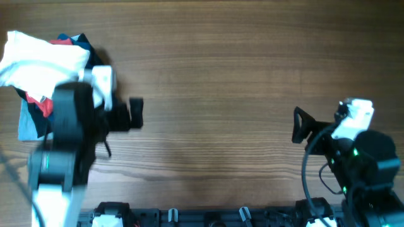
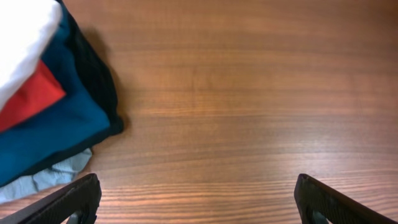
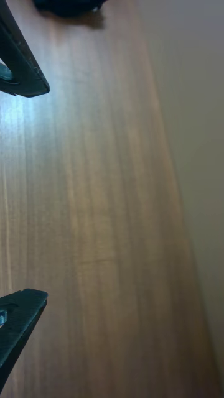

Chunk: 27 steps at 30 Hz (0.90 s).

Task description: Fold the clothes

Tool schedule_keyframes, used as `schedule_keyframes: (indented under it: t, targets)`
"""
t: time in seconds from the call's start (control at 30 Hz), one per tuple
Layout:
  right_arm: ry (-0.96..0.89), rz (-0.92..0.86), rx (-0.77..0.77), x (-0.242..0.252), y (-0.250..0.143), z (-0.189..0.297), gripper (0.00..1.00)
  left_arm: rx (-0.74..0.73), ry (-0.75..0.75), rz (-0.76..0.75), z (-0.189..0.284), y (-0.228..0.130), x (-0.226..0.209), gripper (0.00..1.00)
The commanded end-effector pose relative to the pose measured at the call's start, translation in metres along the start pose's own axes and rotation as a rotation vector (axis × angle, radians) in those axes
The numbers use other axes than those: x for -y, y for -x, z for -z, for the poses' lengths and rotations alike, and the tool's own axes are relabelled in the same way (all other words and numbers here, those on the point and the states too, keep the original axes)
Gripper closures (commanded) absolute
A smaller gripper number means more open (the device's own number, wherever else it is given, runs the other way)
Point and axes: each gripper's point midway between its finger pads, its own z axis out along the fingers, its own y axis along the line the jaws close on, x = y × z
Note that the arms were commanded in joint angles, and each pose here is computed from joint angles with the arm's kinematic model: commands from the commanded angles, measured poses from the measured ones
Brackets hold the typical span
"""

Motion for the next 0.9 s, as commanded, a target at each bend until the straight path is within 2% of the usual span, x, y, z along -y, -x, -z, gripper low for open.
schedule_keyframes:
  t: [0.0,0.23,0.87]
  targets:
    - [-0.025,0.016,0.005,0.006,-0.005,0.002,0.00,0.132,-0.032,0.003,0.025,-0.013,0.004,0.00]
    - [-0.055,0.017,-0.112,0.013,-0.032,-0.001,0.00,0.249,-0.046,-0.010,0.056,-0.012,0.007,0.00]
    - [-0.057,0.017,-0.119,0.013,-0.033,-0.002,0.00,0.235,-0.045,-0.009,0.056,-0.016,0.007,0.00]
